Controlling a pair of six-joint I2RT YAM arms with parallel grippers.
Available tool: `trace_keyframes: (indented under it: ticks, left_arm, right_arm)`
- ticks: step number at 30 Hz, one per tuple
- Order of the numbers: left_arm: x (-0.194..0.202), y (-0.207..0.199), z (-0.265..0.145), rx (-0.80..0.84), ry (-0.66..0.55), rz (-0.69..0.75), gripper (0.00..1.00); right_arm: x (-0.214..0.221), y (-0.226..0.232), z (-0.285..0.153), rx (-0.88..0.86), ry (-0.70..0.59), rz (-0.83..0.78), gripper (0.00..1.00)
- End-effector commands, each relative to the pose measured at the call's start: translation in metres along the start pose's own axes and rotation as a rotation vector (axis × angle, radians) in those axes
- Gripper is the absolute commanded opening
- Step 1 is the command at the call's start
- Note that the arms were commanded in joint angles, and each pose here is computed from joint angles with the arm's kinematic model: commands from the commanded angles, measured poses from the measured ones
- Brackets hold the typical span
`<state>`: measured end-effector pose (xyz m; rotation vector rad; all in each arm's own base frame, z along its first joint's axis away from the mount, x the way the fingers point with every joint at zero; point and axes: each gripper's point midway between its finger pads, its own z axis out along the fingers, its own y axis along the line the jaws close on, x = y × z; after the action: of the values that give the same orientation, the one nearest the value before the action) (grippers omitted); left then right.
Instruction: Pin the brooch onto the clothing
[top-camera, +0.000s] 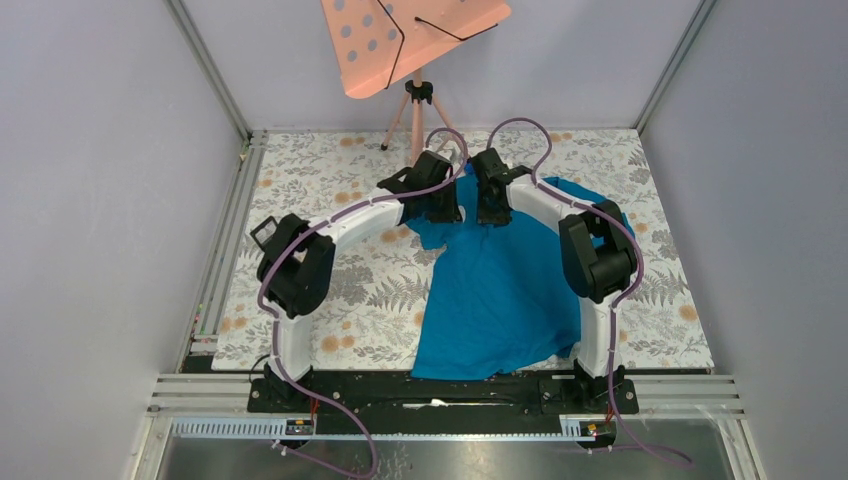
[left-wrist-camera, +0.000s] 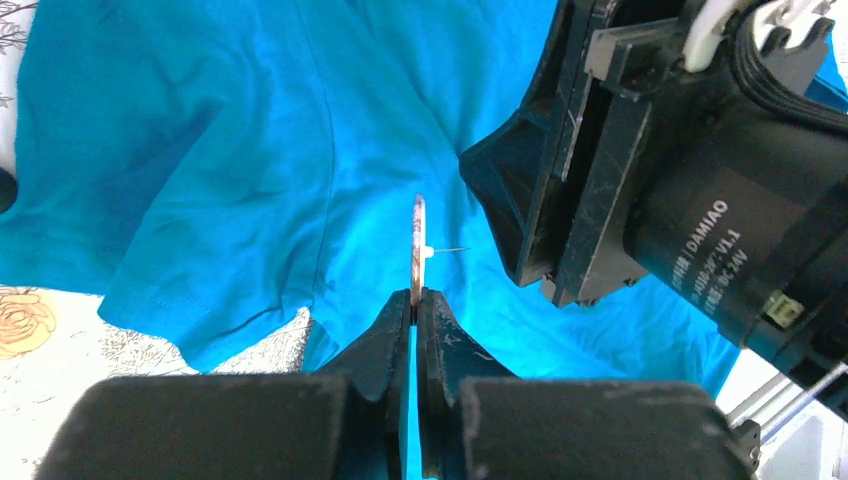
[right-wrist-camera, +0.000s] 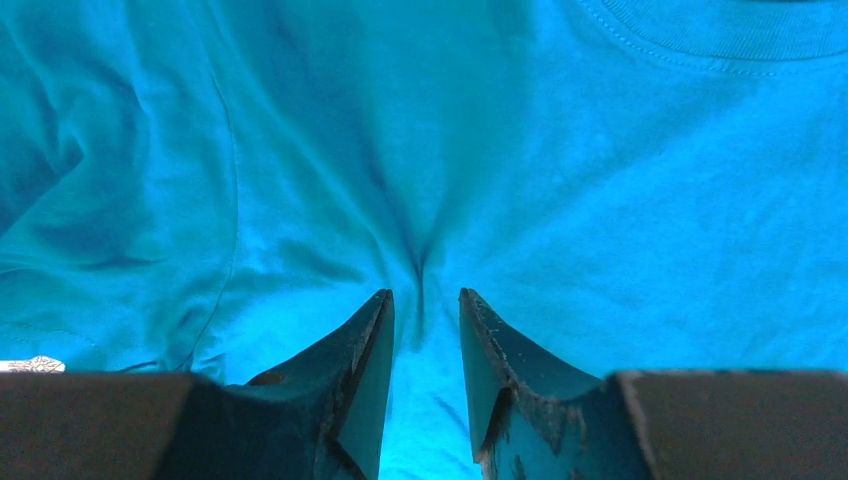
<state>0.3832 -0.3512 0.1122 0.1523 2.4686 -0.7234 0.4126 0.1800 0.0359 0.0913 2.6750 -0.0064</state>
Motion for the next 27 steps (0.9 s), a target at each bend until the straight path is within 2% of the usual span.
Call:
trace_keyframes:
  ticks: [1, 22, 23, 27]
  left_arm:
    - [-0.015, -0.015, 0.008, 0.029, -0.019, -0.023, 0.0]
    - [-0.011, -0.015, 0.031, 0.007, 0.016, -0.081, 0.0]
    - [-0.01, -0.015, 0.032, 0.007, 0.02, -0.084, 0.0]
    - [-0.006, -0.014, 0.036, 0.008, 0.034, -0.092, 0.0]
  right_arm:
    - [-0.005, -0.001, -0.007, -0.027, -0.011, -0.009, 0.37]
    - [0.01, 0.001, 0.014, -0.036, 0.067, 0.011, 0.28]
    - [0.011, 0.0, 0.015, -0.033, 0.07, 0.01, 0.26]
    - [0.011, 0.0, 0.015, -0.032, 0.067, 0.011, 0.02]
